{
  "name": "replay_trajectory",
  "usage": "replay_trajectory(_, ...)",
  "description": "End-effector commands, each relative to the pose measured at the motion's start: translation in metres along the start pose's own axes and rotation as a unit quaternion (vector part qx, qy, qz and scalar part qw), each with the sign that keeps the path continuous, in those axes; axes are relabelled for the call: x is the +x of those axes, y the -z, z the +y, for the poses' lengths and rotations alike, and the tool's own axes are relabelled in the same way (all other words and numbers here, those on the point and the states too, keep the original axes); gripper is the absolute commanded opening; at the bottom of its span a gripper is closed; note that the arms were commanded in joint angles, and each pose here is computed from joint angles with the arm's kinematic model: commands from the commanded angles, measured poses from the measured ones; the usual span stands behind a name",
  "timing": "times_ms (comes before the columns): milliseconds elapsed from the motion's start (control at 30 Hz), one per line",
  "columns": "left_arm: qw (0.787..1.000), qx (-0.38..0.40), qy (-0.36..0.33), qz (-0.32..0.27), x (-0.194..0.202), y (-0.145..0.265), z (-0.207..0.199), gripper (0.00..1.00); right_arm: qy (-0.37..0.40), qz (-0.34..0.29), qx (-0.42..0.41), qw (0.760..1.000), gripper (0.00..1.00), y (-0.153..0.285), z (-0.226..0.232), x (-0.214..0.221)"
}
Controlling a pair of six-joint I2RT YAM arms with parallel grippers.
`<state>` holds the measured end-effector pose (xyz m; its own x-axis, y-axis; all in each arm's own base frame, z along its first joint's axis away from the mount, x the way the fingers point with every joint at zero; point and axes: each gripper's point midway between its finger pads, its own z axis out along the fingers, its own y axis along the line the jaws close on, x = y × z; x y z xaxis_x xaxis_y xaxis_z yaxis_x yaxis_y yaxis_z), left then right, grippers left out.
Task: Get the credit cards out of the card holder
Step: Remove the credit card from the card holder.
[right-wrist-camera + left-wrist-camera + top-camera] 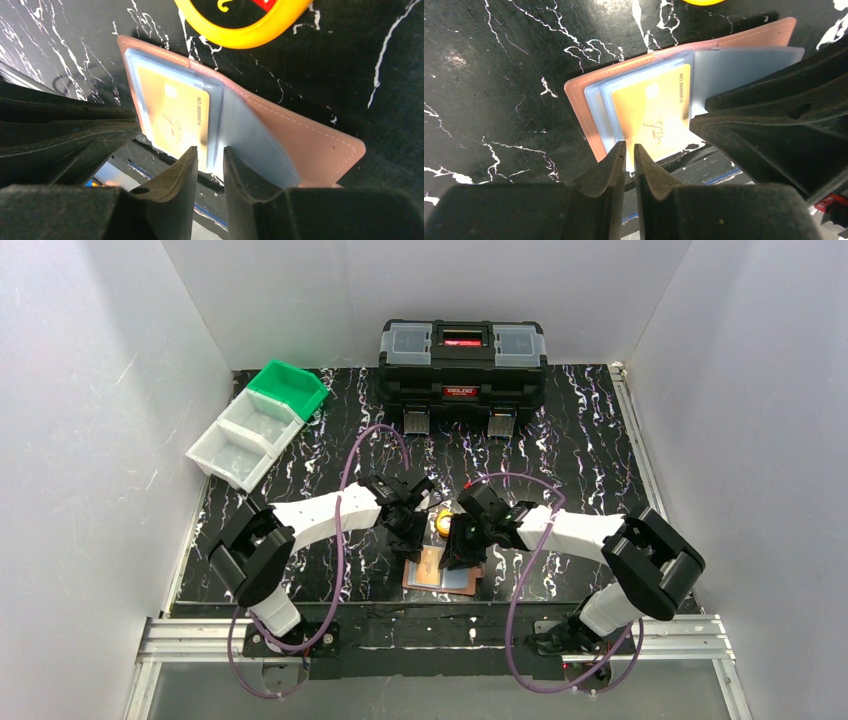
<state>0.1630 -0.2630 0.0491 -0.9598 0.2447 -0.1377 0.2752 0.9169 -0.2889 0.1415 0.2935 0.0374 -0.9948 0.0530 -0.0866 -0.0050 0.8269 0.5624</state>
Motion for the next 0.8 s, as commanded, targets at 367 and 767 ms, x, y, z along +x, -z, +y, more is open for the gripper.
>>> replay_trajectory(367, 0.998, -0.005, 0.050, 0.023, 0.014, -0.023, 0.009, 0.06, 0.012, 0.021, -0.042, 0.999, 0.32, -0.021, 0.011, -0.012)
replay_trajectory(767, 0.993, -0.065, 0.099, 0.026, 0.019, -0.025, 0.027, 0.01, -0.004, 0.010, -0.071, 0.997, 0.43, -0.001, 0.000, -0.001)
